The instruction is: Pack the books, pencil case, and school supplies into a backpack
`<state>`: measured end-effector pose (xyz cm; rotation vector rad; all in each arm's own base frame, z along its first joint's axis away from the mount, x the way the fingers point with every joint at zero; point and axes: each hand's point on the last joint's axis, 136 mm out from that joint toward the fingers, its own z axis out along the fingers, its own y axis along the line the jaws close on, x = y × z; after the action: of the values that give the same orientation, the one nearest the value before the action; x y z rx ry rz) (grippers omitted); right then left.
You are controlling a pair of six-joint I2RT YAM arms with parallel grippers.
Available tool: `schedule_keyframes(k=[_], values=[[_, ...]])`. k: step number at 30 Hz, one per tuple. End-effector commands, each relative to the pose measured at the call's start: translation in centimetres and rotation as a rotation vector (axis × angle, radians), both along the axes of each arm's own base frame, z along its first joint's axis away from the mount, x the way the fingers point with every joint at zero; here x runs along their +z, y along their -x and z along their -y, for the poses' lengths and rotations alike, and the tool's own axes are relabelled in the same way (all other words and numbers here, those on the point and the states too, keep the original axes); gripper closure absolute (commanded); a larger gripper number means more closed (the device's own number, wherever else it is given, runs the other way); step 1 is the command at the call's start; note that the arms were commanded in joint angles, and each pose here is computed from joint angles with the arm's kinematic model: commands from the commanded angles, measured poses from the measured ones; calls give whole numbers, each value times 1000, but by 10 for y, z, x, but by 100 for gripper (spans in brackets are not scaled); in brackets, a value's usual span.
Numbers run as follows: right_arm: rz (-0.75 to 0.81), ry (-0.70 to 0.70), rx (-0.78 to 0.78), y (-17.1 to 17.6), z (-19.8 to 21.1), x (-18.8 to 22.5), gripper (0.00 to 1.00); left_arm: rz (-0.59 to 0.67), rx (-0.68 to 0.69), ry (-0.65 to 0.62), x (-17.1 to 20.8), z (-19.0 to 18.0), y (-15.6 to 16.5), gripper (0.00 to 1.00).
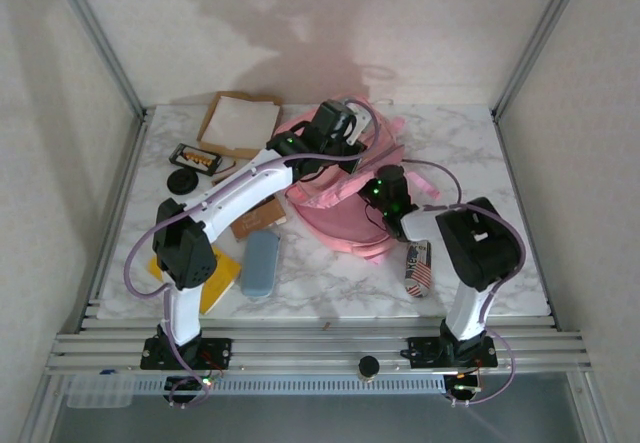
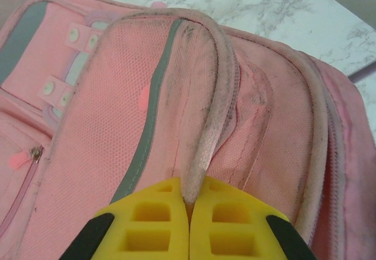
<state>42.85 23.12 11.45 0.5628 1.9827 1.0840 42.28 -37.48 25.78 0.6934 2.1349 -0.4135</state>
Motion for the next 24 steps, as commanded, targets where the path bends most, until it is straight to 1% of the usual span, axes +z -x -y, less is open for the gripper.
schedule_keyframes(k=[1,4,6,7,9,10,11,12,14,16,17,19,21,24], values=[[31,-23,-42,23,21,25,48,105,19,148,55,11,-13,100],[-22,79,-45,54,43,25,45,82,35,127,39,10,-16,100],[-67,141,-96,75,68,23,43,57,52,118,27,8,-17,100],[-87,154,-132,86,84,24,43,41,60,124,20,8,-17,95],[-69,198,-189,102,109,39,43,-18,42,159,7,13,-11,79],[-54,236,-238,109,123,52,43,-57,10,187,4,19,-5,70],[-28,262,-281,115,136,67,43,-80,2,204,3,21,-1,58],[18,275,-310,122,145,86,42,-102,18,226,3,20,0,53],[103,285,-321,128,151,119,42,-137,57,275,6,12,3,49],[127,327,-257,127,143,139,41,-174,102,352,11,-4,10,42],[118,344,-209,125,134,139,40,-184,126,391,15,-14,14,39],[97,350,-40,118,101,133,40,-198,202,479,19,-43,24,36],[36,358,95,116,66,116,39,-191,319,554,19,-82,32,32],[6,418,250,116,10,104,33,-195,535,591,-3,-151,43,29]])
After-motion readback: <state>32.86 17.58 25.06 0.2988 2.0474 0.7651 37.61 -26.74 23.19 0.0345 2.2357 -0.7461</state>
